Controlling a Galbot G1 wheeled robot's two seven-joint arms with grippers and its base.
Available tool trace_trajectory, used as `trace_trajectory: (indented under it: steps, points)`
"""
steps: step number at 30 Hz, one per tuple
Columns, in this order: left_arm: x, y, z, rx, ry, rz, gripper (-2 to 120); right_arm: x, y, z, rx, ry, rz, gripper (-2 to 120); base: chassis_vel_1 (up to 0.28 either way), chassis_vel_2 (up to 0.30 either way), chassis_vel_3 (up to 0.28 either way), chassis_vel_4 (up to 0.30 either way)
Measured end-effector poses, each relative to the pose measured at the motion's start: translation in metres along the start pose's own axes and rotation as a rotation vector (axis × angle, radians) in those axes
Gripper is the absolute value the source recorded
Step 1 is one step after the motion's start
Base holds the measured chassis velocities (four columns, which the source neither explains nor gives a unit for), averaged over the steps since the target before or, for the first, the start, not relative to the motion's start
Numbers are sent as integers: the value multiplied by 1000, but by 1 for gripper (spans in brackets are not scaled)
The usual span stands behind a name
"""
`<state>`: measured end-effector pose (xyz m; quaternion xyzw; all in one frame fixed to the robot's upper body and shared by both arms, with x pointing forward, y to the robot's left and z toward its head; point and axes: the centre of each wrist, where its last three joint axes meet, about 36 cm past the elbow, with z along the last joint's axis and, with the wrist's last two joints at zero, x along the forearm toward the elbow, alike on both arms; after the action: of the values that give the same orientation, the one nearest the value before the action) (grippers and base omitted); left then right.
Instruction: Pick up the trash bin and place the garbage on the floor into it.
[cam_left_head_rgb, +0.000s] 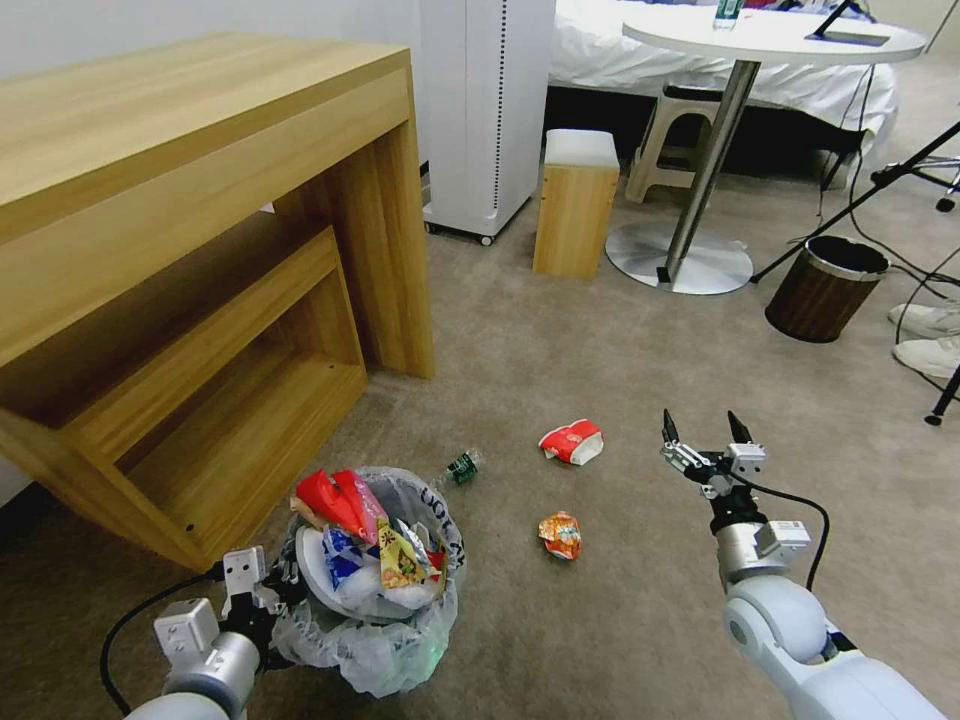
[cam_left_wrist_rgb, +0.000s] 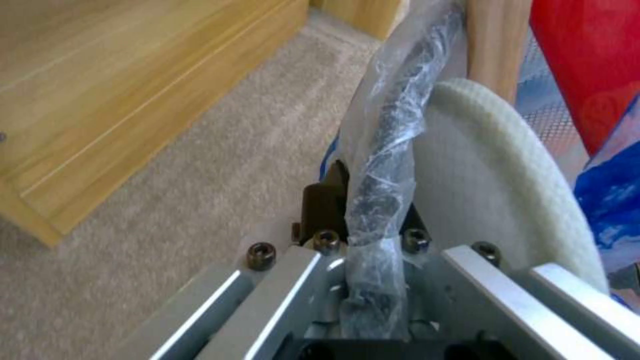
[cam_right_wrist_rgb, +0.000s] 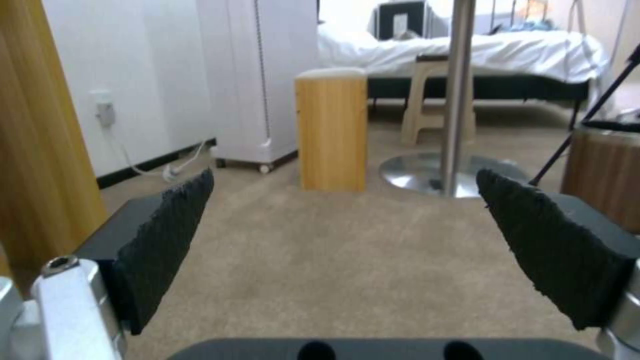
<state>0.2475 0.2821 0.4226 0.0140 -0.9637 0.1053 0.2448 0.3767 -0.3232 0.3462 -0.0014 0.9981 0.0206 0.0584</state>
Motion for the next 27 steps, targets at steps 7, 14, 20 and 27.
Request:
trace_trajectory:
  steps: [7, 14, 20, 27]
  points:
    - [0, 0, 1, 3, 1, -3, 0, -1, 0, 4, -50, 112, -36, 100, -86, 80, 79, -81]
    - [1, -2, 5, 7, 2, -9, 0, -5, 10, 6, -140, 300, -55, 100, -11, 7, 6, -5]
    - [2, -3, 8, 10, 1, -16, 0, -6, 30, 8, -221, 574, -62, 100, 0, 0, 0, 0]
    - [1, -2, 12, 13, 2, -30, 0, -6, 33, -4, -142, 882, -74, 100, 0, 0, 0, 0]
